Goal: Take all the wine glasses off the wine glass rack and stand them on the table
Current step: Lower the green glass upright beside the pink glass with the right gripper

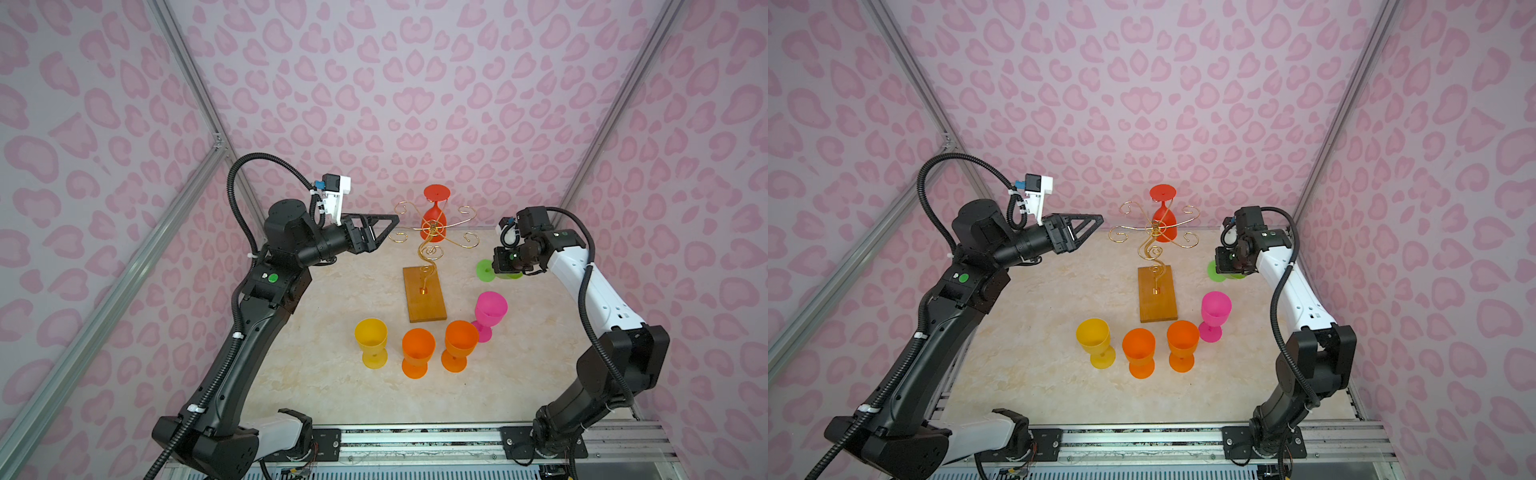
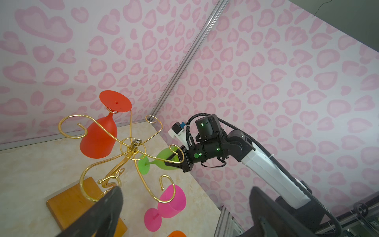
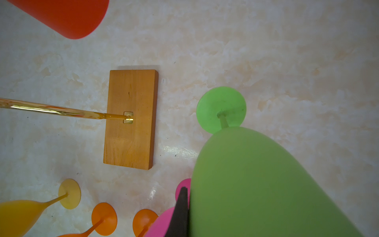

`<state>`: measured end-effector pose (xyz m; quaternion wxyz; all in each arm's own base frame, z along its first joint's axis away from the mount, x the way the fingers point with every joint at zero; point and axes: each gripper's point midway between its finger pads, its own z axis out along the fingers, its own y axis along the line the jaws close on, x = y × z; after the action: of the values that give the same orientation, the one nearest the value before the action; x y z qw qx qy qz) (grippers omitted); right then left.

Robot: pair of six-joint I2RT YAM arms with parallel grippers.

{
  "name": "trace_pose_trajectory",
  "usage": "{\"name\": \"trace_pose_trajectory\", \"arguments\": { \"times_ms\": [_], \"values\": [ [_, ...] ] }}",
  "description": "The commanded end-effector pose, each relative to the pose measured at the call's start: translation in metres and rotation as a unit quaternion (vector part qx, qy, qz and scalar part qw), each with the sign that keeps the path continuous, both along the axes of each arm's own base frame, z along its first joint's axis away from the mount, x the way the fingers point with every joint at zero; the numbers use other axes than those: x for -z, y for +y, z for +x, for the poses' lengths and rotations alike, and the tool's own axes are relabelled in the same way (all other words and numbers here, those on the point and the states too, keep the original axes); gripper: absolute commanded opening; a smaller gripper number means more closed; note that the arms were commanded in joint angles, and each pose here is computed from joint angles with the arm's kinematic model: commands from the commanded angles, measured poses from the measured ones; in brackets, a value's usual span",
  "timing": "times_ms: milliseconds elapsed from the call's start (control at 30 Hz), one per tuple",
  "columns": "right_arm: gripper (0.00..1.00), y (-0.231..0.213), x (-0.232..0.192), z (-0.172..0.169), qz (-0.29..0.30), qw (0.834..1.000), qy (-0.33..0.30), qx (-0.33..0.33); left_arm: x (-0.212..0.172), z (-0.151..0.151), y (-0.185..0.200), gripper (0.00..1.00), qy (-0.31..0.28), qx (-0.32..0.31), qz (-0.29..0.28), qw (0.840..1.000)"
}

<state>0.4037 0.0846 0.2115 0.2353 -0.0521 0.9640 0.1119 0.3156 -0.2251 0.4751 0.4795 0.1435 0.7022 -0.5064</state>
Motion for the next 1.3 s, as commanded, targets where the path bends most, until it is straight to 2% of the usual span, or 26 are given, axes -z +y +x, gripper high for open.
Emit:
{"name": "trace_pose_trajectory", "arguments": {
  "times_ms": [0,233,433,867,1067,1267],
  "values": [
    [0.00,-0.004,0.012,-0.005,-0.028,0.999,0.029,-0.010,0.001,-0.002,0.003,0.98,-0.013,-0.008,0.012,1.000],
    [0.00,0.001,0.032,-0.006,-0.036,0.996,0.073,-0.030,0.005,-0.002,0.002,0.98,-0.008,-0.005,0.014,1.000],
    [0.00,0.003,0.049,-0.009,-0.065,0.991,0.111,-0.045,0.008,-0.004,0.002,0.98,-0.005,0.000,0.015,1.000],
    [0.00,0.006,0.062,-0.003,-0.091,0.986,0.131,-0.048,0.011,-0.004,0.000,0.98,0.008,0.006,0.011,1.000],
    [0.05,0.009,0.066,0.000,-0.088,0.986,0.136,-0.050,0.010,-0.004,-0.001,0.98,0.009,0.009,0.010,1.000],
    [0.15,0.013,0.065,0.005,-0.088,0.986,0.132,-0.052,0.009,-0.006,0.000,0.98,0.008,0.011,0.008,1.000]
  ]
}}
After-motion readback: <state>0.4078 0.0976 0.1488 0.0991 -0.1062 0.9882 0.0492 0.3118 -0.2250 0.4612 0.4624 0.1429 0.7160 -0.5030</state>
